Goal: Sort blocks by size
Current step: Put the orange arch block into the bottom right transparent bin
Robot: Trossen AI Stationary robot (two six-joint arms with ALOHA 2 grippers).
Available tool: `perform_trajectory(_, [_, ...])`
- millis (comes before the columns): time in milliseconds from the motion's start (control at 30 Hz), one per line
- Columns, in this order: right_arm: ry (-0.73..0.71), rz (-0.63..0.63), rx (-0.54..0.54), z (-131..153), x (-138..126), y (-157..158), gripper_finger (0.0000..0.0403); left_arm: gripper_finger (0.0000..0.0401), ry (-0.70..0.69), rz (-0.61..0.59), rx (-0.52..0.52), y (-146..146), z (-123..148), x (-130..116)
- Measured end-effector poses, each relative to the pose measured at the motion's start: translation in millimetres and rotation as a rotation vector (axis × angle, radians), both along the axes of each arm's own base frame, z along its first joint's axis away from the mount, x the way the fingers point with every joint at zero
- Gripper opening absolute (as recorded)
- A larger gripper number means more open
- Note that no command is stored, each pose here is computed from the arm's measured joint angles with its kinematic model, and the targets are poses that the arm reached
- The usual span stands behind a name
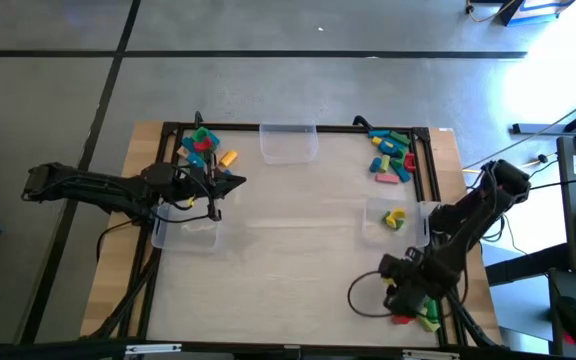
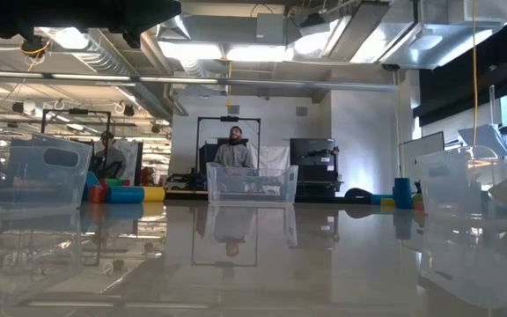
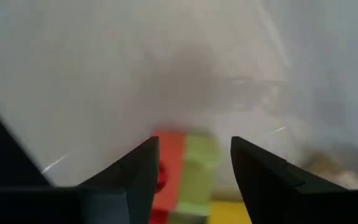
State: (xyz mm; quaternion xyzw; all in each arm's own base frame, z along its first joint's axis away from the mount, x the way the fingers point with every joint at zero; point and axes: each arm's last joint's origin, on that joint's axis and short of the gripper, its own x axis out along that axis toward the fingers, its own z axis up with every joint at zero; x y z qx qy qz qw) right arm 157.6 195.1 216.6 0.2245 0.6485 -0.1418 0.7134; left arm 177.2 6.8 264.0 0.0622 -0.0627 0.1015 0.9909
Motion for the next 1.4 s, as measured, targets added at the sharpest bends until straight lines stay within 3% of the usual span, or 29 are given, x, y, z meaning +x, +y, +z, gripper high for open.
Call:
perform_trajectory(100, [0.047,0.002,0.049,-8,-1,11,0.02,0.0004,0.0,0.0,0.0,0,0,0])
perform_trajectory(400, [0.162,-0.01,0.007,-32,2,20,0.0198,0.0004,0.0,0.001,0.001,0,0,0])
perform_trajectory(567, [0.224,-0.008,0.0,-42,3,23,0.0176,0.0004,0.0,0.0,0.002,0,0,0])
perform_trajectory(1000, [0.201,-0.034,-0.03,-53,4,22,0.011,0.0004,0.002,0.0,0.004,0,0,0])
perform_trajectory(1400, [0.256,-0.063,-0.024,-64,7,8,0.0081,0.0004,0.0,0.0,0.001,0,0,0])
